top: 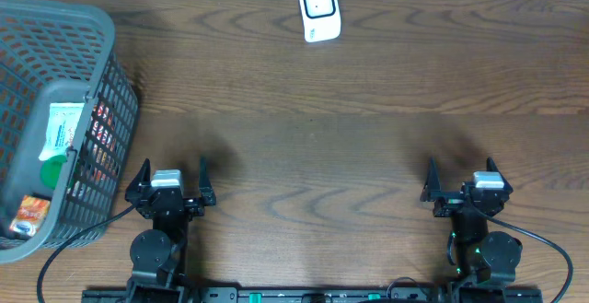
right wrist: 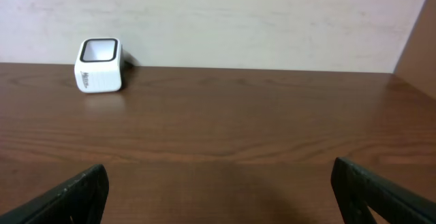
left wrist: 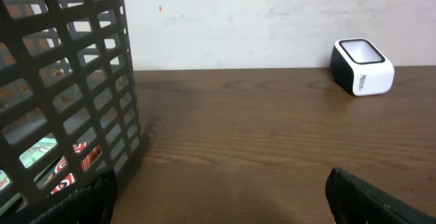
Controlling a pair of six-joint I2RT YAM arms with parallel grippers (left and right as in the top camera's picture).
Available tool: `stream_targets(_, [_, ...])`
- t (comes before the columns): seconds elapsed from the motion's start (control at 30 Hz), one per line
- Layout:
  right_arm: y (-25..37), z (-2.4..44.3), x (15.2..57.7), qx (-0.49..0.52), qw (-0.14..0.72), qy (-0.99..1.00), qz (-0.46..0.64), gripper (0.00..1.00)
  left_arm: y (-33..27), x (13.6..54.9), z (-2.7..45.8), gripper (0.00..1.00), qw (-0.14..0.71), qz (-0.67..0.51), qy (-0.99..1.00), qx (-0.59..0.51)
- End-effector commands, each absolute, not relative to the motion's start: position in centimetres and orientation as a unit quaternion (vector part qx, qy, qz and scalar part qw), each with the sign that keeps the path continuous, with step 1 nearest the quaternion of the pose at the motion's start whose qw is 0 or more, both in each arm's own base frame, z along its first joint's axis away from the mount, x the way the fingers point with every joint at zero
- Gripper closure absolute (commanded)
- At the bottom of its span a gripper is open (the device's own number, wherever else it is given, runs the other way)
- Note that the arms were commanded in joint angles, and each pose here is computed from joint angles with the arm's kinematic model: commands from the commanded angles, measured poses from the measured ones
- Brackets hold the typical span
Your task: Scan the item barcode
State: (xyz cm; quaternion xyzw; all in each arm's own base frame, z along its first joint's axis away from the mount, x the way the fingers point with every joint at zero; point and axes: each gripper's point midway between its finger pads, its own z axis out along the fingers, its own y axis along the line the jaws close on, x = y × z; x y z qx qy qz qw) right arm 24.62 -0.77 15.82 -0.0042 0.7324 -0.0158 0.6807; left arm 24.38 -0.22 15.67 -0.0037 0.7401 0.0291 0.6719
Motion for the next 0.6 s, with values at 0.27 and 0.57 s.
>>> stream_targets(0.27, [-1.2,15.6,24.6,0.009,0.679,0.734,-0.017,0.01,-0.1,24.3,13.9,0.02,0.653,0.037,0.757,0.003])
stream_targets(0.57, [-1.2,15.6,24.6,0.009,0.679,0.734,-0.017,0.01,-3.6,24.3,14.8,0.02,0.666,-0.050,0.742,0.058])
